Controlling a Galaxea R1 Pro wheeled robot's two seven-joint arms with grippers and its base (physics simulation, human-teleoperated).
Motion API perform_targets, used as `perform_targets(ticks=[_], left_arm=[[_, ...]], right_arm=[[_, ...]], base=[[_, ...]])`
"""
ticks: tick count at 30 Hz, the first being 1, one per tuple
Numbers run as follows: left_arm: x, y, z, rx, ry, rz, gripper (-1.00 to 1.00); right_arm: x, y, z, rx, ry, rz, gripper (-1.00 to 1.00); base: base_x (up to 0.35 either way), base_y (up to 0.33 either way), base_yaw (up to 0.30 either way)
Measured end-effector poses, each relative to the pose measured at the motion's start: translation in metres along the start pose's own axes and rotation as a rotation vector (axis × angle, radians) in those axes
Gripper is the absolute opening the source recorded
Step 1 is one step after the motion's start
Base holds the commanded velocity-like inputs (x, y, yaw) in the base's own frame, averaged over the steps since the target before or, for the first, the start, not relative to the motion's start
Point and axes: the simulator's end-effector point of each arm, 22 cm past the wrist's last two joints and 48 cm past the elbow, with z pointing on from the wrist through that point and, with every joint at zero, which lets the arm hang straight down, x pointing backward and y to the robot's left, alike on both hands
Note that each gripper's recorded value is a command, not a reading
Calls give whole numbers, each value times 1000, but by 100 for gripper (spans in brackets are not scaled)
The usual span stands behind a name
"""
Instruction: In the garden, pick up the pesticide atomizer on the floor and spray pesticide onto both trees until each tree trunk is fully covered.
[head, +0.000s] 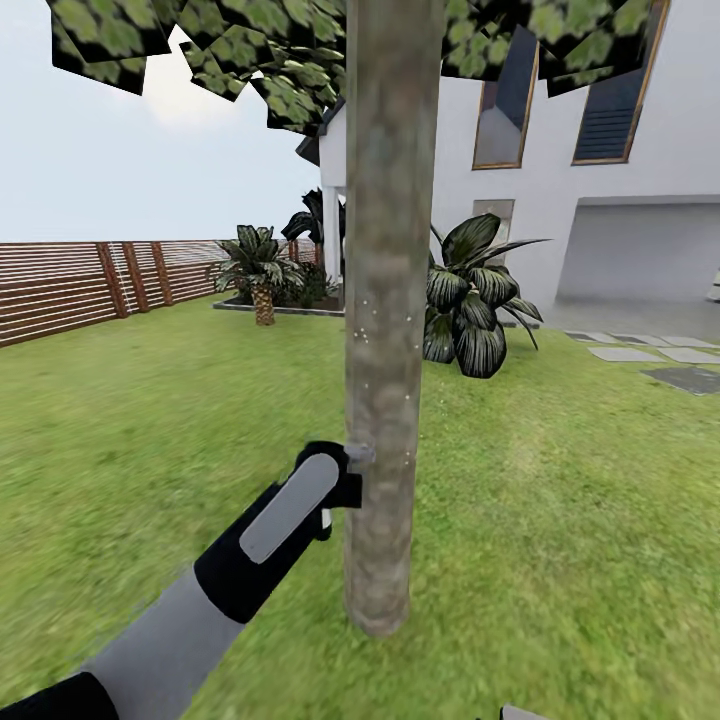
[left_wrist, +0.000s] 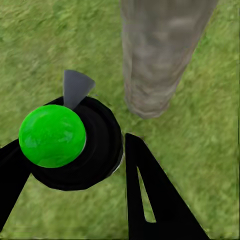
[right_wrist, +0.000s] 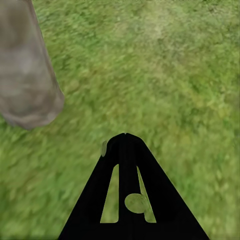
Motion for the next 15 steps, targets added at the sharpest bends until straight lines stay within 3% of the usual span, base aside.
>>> perform_targets(ticks=[4, 7, 10, 15], left_arm=[[70, -19, 26, 74, 117, 1, -100], [90, -18, 42, 66, 138, 3, -100], [108, -16, 68, 51, 144, -33, -100], [129, -19, 91, 72, 179, -48, -100]], right_arm=[[0, 0, 0, -1, 0, 0, -100], [0, 0, 0, -1, 0, -1, -100], [0, 1, 0, -2, 0, -1, -100], [0, 1, 0, -2, 0, -1, -100]], base=[[0, 0, 0], [0, 0, 0], [0, 0, 0], [0, 0, 0]])
